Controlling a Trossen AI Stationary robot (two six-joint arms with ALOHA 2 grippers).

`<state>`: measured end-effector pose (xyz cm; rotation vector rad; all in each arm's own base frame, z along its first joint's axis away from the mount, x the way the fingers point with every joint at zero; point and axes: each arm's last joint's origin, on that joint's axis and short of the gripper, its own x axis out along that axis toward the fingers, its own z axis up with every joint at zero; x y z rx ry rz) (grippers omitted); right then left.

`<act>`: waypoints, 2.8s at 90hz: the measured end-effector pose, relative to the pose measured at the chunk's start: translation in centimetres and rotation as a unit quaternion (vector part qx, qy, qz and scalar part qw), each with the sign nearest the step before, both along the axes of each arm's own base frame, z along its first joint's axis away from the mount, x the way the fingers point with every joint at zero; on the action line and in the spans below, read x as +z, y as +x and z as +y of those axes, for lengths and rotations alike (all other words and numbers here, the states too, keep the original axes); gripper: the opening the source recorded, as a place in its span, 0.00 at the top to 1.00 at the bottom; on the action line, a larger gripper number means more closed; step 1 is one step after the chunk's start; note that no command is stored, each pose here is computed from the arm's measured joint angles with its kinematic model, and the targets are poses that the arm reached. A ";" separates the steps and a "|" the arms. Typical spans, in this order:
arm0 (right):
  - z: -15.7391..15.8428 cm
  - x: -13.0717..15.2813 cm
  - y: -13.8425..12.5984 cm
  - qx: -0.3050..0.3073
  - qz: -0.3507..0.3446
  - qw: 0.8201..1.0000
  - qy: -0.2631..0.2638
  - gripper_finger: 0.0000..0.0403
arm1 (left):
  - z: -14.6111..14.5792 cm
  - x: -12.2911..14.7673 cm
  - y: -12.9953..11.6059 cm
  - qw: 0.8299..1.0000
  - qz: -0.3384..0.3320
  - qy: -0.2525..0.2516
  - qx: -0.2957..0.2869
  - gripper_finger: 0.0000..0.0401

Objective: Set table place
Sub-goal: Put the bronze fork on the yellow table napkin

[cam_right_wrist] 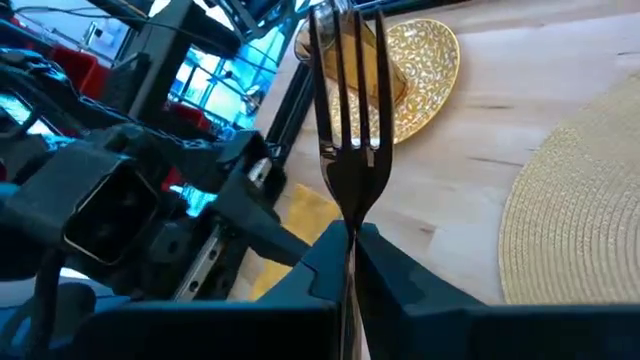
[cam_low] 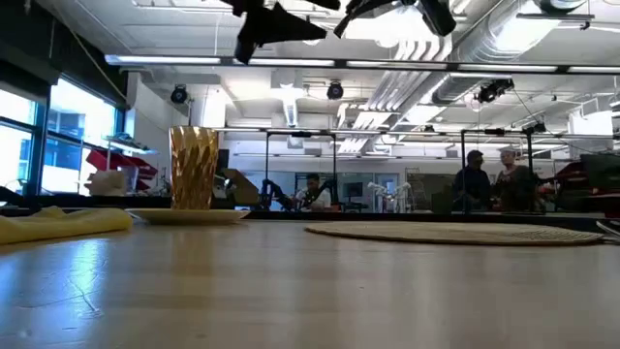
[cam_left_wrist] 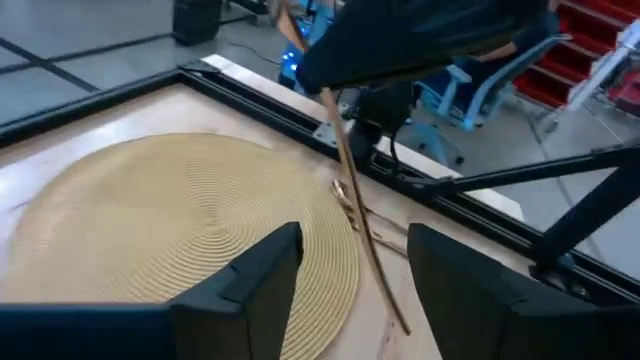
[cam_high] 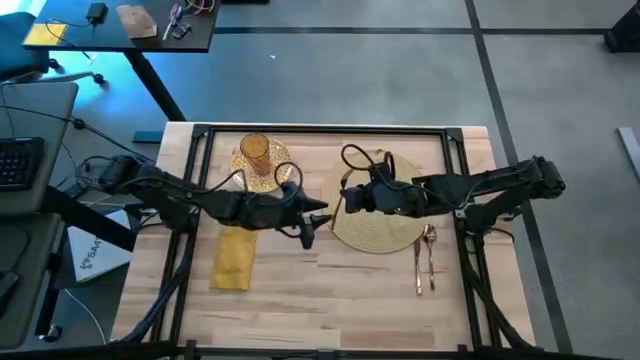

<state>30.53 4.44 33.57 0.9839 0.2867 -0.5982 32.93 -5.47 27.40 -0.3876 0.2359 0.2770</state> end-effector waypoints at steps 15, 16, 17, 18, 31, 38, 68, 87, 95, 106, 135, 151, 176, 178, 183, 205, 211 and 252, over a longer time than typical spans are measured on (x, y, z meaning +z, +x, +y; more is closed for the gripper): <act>0.0 0.0 0.0 0.006 0.003 1.000 -0.006 1.00 | 0.5 -0.4 1.9 1.000 0.012 -0.005 -0.007 0.60; 0.0 0.0 0.0 0.007 0.004 1.000 -0.006 1.00 | 0.6 -0.5 2.0 1.000 0.013 -0.005 -0.007 0.60; 0.0 0.0 0.0 0.007 0.004 1.000 -0.007 1.00 | 0.6 -0.5 2.1 1.000 0.014 -0.005 -0.006 0.61; 0.0 0.0 0.0 0.008 0.004 1.000 -0.007 1.00 | 0.6 -0.5 2.1 1.000 0.015 -0.004 -0.006 0.61; 0.0 0.0 0.0 0.009 0.007 1.000 -0.010 1.00 | 0.5 0.1 2.4 0.999 0.031 -0.004 -0.005 0.70; 0.0 -0.1 0.0 0.010 0.010 1.000 -0.013 1.00 | 0.6 0.3 2.2 0.999 0.037 0.000 -0.005 0.77; 0.0 -0.1 0.0 0.025 0.019 0.999 -0.027 1.00 | 0.6 0.6 1.9 0.999 0.037 -0.013 0.006 0.99; 0.1 -0.1 0.0 0.061 0.031 0.996 -0.048 0.98 | 0.7 0.5 1.3 0.997 0.058 -0.043 0.024 1.00; 0.1 -0.1 -0.2 0.069 0.036 0.996 -0.044 0.91 | 0.8 0.7 0.5 0.994 0.074 -0.073 0.037 1.00; 0.1 0.5 -0.6 0.069 0.027 0.996 -0.040 0.76 | 0.6 1.5 -1.6 0.985 0.112 -0.123 0.037 1.00; -0.1 0.7 -1.0 0.095 0.037 0.993 -0.064 0.52 | -3.1 -1.8 -13.3 0.916 0.292 -0.276 0.022 1.00; -0.2 0.6 -0.9 0.092 0.041 0.993 -0.064 0.51 | -3.7 -5.5 -19.1 0.892 0.286 -0.345 0.065 1.00; -0.4 0.6 -0.9 0.081 0.037 0.995 -0.050 0.51 | -3.5 -8.7 -22.2 0.890 0.251 -0.362 0.119 1.00; -0.4 0.6 -0.9 0.080 0.036 0.995 -0.048 0.51 | -3.6 -8.9 -22.3 0.890 0.255 -0.360 0.116 1.00; -0.4 0.6 -0.9 0.078 0.035 0.995 -0.045 0.51 | -3.7 -9.1 -22.5 0.889 0.268 -0.355 0.110 1.00; -0.5 0.6 -0.9 0.074 0.034 0.996 -0.044 0.51 | -4.7 -9.5 -22.0 0.921 0.273 -0.273 0.039 1.00; -0.5 0.6 -0.9 0.072 0.034 0.996 -0.044 0.51 | -5.1 -9.6 -21.4 0.936 0.275 -0.218 -0.007 1.00; -0.5 0.6 -0.8 0.068 0.031 0.997 -0.036 0.51 | -6.0 -13.6 -17.3 0.927 0.359 -0.043 -0.104 0.70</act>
